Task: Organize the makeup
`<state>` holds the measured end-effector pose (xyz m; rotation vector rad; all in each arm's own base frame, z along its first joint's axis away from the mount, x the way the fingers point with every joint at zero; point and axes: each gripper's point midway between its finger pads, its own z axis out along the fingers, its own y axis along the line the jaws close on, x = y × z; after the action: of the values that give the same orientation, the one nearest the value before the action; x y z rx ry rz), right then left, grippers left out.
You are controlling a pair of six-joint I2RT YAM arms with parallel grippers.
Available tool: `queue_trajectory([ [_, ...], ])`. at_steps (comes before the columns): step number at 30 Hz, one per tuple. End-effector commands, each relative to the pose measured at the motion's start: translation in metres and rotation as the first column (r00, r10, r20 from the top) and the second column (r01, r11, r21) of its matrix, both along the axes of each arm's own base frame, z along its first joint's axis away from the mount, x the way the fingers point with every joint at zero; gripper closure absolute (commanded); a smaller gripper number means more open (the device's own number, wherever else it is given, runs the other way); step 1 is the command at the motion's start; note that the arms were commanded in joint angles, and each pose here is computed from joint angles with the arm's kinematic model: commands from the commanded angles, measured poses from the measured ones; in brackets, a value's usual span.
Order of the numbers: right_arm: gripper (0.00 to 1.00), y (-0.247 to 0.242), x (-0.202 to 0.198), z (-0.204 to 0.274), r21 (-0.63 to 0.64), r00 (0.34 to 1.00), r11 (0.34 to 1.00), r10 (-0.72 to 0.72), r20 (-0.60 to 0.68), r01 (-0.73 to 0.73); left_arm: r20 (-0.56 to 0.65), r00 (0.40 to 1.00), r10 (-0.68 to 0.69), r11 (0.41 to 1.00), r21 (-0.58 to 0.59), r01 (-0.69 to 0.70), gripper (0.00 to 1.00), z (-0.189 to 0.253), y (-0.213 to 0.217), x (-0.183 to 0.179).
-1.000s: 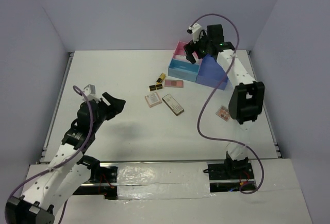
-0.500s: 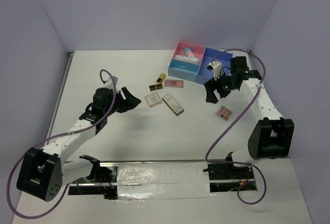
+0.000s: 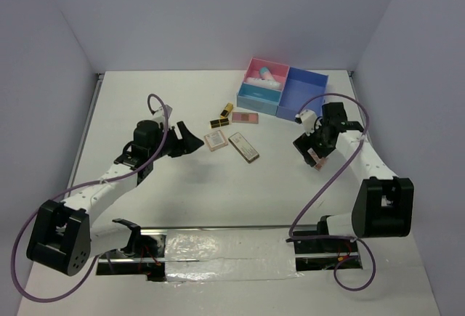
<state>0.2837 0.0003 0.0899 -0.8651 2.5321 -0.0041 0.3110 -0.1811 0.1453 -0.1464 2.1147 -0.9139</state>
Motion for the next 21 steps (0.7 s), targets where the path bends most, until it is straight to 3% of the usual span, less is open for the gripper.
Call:
queue_trajectory([
  [1,0.0,-0.017,0.015,-0.005,-0.083,0.997,0.994,0.078,0.002,-0.078,0.093,0.995,-0.033,0.999,0.0,0.034,0.2,0.028,-0.003,0.008],
  [8,0.0,-0.021,0.023,-0.022,-0.039,0.983,0.984,0.17,-0.07,-0.173,0.078,0.996,-0.038,0.999,0.016,0.037,0.2,0.023,-0.001,0.004],
  [21,0.0,-0.023,0.034,-0.05,-0.001,0.974,0.986,0.162,-0.155,-0.164,0.055,0.997,-0.046,0.999,0.03,0.044,0.19,0.011,-0.002,0.004],
])
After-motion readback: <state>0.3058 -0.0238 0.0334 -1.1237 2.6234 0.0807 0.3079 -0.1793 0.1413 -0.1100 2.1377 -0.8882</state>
